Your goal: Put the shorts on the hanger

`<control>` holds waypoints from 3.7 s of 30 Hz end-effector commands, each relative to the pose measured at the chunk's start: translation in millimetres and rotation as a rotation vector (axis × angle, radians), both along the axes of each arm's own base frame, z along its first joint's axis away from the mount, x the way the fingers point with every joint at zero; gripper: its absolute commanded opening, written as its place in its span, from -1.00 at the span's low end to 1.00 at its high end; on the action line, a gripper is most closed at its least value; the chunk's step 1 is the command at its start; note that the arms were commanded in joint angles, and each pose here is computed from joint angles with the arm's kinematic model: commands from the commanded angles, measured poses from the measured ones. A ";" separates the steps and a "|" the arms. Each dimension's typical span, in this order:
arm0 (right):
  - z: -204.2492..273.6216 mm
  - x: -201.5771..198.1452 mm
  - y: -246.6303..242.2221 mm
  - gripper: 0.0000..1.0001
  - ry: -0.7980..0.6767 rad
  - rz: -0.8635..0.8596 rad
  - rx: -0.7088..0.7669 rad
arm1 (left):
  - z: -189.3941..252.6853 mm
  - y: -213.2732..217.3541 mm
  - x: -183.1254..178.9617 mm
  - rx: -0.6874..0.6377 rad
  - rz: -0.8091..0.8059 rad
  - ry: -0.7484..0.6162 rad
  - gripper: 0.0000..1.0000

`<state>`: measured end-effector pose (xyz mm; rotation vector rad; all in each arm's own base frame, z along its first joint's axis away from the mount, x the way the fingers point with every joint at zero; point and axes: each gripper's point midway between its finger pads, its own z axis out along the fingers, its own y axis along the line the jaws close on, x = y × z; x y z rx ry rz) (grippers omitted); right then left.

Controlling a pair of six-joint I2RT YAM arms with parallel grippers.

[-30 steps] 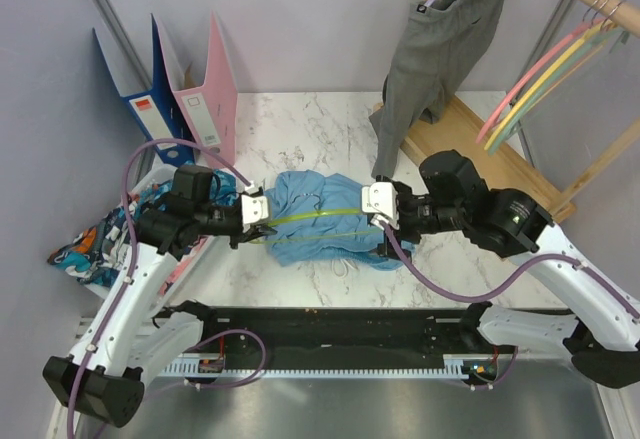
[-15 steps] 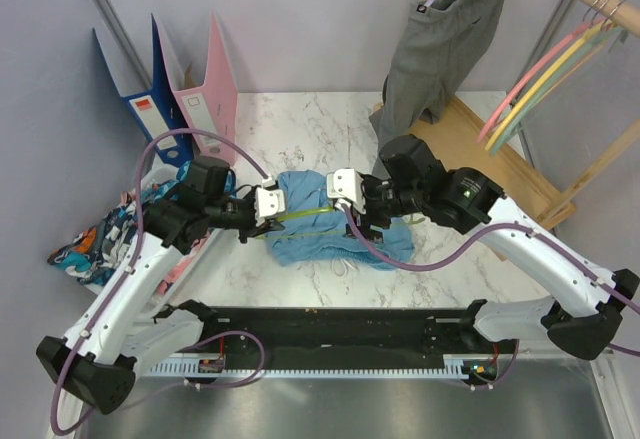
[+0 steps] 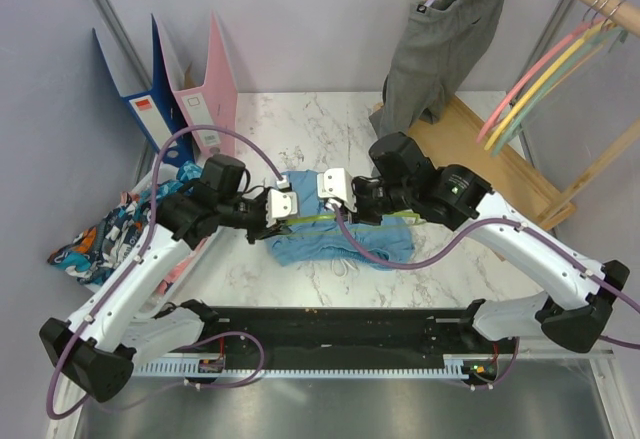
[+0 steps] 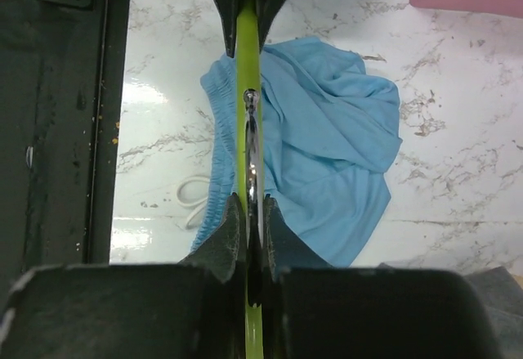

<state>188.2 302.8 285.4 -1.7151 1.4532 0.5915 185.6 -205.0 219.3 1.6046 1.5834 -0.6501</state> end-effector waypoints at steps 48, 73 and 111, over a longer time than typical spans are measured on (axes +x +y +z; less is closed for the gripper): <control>-67.8 -32.3 -106.9 -1.00 -0.171 -0.078 -0.193 | -116.1 -1.5 42.6 0.226 -0.253 -0.400 -0.96; -55.5 6.3 -89.6 -1.00 -0.306 -0.189 -0.108 | -49.3 -27.8 38.5 0.111 -0.146 0.033 -0.97; -30.5 20.1 -27.1 -1.00 -0.245 -0.240 0.267 | -21.4 -28.6 40.6 0.082 -0.169 -0.111 0.35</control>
